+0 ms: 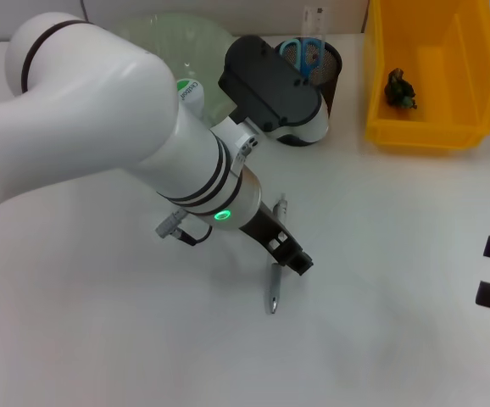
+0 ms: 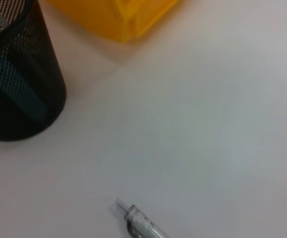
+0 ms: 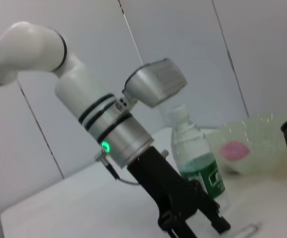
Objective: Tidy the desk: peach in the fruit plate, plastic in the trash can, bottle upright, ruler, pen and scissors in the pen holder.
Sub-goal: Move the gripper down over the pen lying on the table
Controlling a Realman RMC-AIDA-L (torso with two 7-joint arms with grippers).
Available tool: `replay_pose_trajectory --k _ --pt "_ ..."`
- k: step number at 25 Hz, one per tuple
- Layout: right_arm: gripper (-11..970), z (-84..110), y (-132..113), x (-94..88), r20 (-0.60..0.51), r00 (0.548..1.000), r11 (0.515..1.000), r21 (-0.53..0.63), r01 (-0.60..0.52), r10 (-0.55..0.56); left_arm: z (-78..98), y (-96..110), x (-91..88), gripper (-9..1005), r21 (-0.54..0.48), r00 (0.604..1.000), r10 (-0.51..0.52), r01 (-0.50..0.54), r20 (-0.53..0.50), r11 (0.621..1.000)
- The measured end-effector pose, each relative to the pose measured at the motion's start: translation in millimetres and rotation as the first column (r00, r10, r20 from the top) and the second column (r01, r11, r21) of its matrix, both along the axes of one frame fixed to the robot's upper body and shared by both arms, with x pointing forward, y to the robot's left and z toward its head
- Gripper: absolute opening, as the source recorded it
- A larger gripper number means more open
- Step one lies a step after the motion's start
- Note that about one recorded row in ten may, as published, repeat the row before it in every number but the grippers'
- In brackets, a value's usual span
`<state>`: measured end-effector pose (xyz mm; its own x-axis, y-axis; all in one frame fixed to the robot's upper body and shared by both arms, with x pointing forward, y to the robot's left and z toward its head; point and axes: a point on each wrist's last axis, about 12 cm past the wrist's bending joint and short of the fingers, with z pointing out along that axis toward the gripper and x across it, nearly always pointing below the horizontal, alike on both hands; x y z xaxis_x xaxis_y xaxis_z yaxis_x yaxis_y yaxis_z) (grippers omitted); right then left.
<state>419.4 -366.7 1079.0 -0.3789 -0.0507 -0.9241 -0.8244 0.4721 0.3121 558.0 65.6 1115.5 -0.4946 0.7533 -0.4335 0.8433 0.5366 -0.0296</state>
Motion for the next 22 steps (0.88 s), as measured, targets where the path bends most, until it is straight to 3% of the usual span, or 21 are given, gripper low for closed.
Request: replay_pose_trajectory --k 5,22 --pt "746 3.3 -7.1 -3.4 0.050 0.999 0.997 -0.077 -0.013 0.017 -2.3 1.8 0.2 799 -0.005 1.000 0.014 -0.014 -0.021 1.000" --pt "743 2.8 -8.1 -1.6 0.076 0.997 0.996 -0.093 -0.002 0.009 -6.2 4.7 2.0 770 -0.010 0.999 0.035 -0.036 -0.037 0.999"
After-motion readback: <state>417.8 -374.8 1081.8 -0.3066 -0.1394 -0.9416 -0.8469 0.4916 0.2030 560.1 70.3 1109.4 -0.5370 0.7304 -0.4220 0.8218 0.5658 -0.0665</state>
